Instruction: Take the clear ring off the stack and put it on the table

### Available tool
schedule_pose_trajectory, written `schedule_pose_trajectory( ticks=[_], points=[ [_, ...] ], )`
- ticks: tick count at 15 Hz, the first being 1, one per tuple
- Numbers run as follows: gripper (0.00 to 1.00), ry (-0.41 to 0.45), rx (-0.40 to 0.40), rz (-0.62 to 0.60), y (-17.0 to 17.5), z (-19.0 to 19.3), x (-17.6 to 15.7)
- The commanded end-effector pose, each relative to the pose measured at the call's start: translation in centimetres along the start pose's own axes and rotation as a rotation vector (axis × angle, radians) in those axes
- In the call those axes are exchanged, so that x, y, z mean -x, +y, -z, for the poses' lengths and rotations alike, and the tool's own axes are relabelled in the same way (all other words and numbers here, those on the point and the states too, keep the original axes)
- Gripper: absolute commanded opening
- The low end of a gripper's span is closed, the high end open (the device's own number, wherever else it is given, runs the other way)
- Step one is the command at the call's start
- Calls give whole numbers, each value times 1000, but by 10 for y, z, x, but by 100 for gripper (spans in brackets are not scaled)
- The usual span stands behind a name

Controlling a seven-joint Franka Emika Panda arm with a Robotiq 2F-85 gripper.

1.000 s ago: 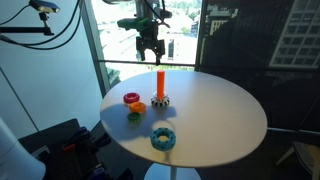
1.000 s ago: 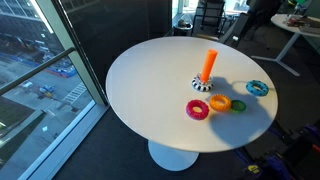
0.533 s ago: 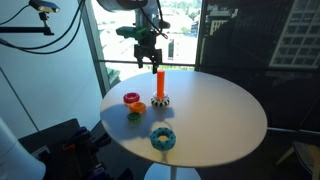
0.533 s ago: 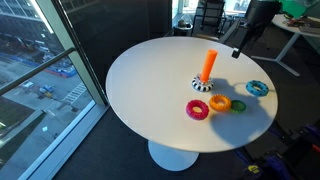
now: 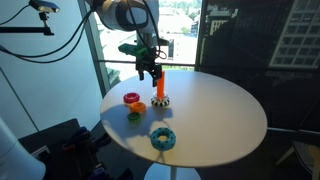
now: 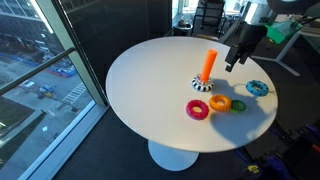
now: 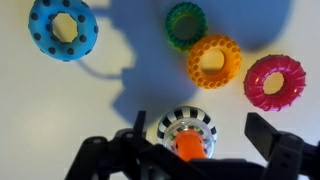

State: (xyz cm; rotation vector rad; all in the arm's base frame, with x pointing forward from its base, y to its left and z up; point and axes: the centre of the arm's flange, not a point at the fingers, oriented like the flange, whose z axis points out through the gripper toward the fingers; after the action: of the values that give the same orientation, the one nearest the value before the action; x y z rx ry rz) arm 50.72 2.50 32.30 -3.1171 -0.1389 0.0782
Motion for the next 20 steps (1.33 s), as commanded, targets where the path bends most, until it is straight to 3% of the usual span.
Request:
schedule_pose_trajectory(
  ticks=[1,10,15,20],
  points=[
    [100,-6,13,-19,-6,-25,-10],
    [100,27,9,-32,-29,-65,-45],
    [100,83,10,-76,-36,-76,-70],
    [100,82,13,-126,-37,-85,-85]
  ],
)
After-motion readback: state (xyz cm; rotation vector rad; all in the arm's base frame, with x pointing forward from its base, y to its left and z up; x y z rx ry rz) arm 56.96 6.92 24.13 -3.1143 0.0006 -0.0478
